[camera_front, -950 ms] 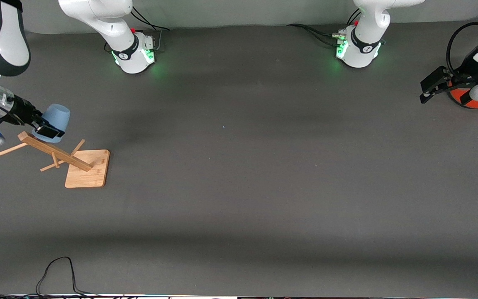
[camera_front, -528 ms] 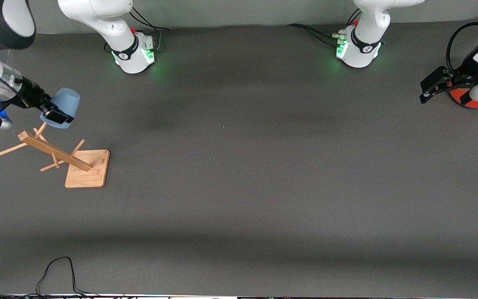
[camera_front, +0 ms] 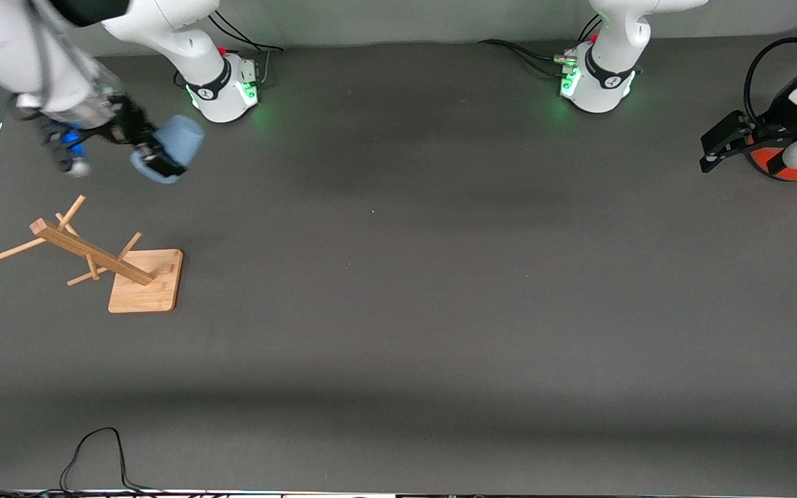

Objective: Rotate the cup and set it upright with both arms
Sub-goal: 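Lift the blue cup away from the mug tree with the right gripper, then carry the blue cup to the table middle and lower it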

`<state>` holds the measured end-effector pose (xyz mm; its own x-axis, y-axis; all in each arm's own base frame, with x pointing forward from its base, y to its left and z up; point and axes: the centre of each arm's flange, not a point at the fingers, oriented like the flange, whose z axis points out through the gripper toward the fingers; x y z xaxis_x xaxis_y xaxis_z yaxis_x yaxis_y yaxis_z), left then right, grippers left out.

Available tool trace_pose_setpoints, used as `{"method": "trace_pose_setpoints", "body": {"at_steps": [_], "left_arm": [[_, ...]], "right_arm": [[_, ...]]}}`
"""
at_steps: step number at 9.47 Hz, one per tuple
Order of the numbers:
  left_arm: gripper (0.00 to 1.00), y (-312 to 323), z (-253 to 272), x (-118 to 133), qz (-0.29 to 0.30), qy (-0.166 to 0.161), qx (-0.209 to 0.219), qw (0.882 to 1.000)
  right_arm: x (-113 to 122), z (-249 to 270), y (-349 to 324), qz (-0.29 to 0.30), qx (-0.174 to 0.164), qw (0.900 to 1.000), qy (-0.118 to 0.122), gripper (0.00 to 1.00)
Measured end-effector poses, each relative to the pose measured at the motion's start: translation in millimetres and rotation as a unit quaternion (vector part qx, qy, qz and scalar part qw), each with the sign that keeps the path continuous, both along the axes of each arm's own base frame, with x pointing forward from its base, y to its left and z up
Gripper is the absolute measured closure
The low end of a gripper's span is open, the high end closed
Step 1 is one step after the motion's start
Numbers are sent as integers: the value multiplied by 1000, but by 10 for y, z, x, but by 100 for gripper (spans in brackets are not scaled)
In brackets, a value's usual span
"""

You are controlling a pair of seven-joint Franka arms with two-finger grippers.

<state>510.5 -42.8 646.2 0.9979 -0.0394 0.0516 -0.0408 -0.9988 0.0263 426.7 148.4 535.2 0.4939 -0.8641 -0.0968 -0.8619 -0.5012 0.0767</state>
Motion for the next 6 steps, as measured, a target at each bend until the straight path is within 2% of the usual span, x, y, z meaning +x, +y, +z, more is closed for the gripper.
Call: {"method": "trace_pose_setpoints", "body": {"at_steps": [2,6], "left_arm": [[0,19,-6,5,2,1,0,1000],[0,33,-13,7,3,2,0,1000]], "right_arm": [[-54,-115,675,-55,-11,998,-4,19],[22,-679,2102,-156,-53,986,-12,19]]}}
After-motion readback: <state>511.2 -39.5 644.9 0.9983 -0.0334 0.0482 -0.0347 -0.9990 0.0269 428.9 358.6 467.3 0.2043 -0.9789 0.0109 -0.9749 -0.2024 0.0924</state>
